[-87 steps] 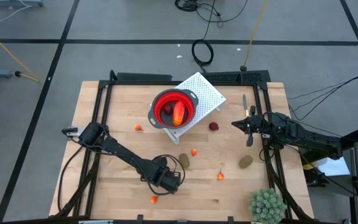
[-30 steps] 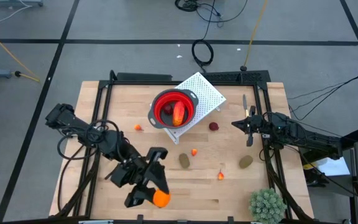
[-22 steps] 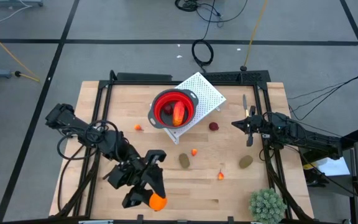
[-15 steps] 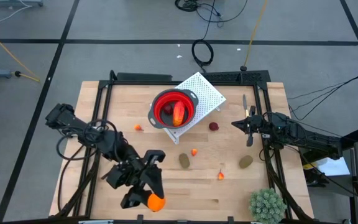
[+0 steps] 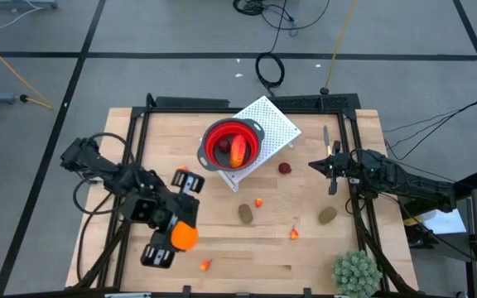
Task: Pick & Place Fruit
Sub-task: Put the orange into the red strainer bowl on the shelf
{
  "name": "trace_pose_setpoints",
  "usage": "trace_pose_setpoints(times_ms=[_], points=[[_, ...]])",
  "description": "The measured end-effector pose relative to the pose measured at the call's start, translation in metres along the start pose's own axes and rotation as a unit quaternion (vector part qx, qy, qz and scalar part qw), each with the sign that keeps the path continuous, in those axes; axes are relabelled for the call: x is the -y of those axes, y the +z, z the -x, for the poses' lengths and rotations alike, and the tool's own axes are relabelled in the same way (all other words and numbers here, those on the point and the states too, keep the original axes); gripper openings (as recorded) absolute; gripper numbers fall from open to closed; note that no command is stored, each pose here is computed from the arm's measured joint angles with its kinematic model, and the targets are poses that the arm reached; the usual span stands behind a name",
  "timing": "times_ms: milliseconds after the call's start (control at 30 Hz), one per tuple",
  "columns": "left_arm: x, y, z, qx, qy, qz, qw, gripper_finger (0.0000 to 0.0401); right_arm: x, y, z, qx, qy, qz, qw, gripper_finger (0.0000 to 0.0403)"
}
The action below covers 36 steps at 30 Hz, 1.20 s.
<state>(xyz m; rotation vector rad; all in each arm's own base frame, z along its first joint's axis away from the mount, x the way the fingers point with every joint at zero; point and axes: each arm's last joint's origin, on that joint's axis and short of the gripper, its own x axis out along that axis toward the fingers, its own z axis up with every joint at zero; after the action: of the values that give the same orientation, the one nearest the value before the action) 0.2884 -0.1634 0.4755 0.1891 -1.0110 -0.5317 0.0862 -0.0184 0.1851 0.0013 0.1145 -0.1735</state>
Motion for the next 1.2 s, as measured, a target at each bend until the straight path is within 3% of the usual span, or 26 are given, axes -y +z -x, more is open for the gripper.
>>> trace_pose_setpoints(times_ms=[200, 433, 567, 667, 833, 1033, 1200], points=[[-0.004, 0.008, 0.000, 0.035, 0.038, -0.010, 0.999, 0.0159, 0.000, 0.000, 0.000, 0.000, 0.000, 0.000, 1.000, 0.0000], [-0.004, 0.007, 0.000, 0.032, 0.039, -0.005, 0.999, 0.0159, 0.000, 0.000, 0.000, 0.000, 0.000, 0.000, 1.000, 0.0000], [-0.002, -0.009, 0.001, -0.062, 0.055, 0.044, 0.996, 0.0159, 0.000, 0.000, 0.000, 0.000, 0.000, 0.000, 1.000, 0.0000], [-0.002, -0.027, 0.005, -0.158, 0.096, 0.074, 0.980, 0.0159, 0.000, 0.000, 0.000, 0.000, 0.000, 0.000, 1.000, 0.0000], [-0.008, -0.052, 0.018, -0.286, 0.199, 0.148, 0.926, 0.0159, 0.000, 0.000, 0.000, 0.000, 0.000, 0.000, 1.000, 0.0000], [-0.028, -0.077, 0.044, -0.371, 0.341, 0.233, 0.831, 0.0159, 0.000, 0.000, 0.000, 0.000, 0.000, 0.000, 1.000, 0.0000], [-0.048, -0.093, 0.070, -0.422, 0.416, 0.279, 0.755, 0.0159, 0.000, 0.000, 0.000, 0.000, 0.000, 0.000, 1.000, 0.0000]])
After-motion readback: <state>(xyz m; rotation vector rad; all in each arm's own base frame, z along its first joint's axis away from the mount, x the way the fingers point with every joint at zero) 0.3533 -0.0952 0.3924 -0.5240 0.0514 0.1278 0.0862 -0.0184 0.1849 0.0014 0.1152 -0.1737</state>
